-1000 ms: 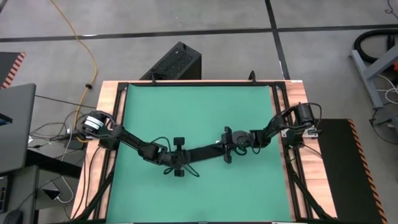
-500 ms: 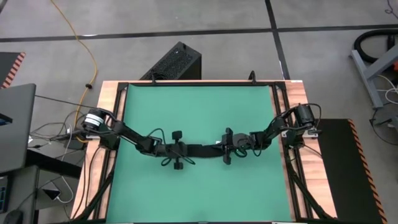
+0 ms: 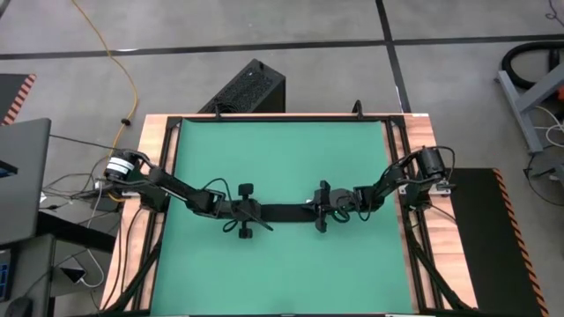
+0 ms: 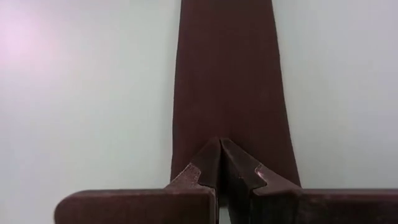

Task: Roll towel into tight, uniform cylinder
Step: Roll the black towel, then return to Home Position

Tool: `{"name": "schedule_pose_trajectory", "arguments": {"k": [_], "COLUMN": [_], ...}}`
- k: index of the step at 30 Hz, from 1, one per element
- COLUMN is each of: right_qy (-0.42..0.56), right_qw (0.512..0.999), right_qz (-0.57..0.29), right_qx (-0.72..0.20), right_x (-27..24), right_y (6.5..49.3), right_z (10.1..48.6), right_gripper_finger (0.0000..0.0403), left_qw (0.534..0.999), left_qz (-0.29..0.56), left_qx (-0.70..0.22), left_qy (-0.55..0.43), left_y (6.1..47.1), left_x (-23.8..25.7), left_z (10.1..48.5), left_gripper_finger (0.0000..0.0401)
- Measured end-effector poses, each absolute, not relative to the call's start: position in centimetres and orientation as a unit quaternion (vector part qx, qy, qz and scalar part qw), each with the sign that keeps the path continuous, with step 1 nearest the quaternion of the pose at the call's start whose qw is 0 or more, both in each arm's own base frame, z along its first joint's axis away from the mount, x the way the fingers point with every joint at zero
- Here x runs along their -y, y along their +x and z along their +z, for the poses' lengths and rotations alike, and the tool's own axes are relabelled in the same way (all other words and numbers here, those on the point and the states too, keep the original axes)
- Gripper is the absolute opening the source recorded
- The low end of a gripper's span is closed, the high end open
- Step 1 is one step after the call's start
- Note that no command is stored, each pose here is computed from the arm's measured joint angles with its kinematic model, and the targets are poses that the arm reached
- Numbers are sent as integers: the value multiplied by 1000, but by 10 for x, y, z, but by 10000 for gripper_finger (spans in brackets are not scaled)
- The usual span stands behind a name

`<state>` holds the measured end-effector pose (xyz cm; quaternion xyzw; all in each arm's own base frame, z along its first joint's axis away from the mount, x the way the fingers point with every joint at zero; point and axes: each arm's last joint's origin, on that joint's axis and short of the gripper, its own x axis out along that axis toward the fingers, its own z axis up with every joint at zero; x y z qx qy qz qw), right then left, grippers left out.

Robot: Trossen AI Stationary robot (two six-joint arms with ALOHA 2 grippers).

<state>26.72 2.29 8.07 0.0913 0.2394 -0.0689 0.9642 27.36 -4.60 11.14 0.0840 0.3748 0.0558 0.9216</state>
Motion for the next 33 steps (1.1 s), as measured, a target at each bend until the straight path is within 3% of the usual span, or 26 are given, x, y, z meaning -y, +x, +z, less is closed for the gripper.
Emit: {"name": "schedule_pose_trajectory", "arguments": {"k": [16,23,33], "right_qy": [98,82,46], "right_qw": [976,985,998], "right_qz": [-75,-69,-1], "right_qx": [-178,-137,-42], "right_x": [-15,-13,-14], "right_y": [270,264,230], "right_z": [103,128,207], "right_gripper_finger": [26,23,23], "left_qw": [938,946,991], "left_qz": [69,118,51], "left_qx": [-336,-300,-112], "left_qy": [54,42,50], "left_y": [265,259,216], "left_x": [44,41,33], "left_z": [146,165,258], "left_gripper_finger": [0,0,0]}}
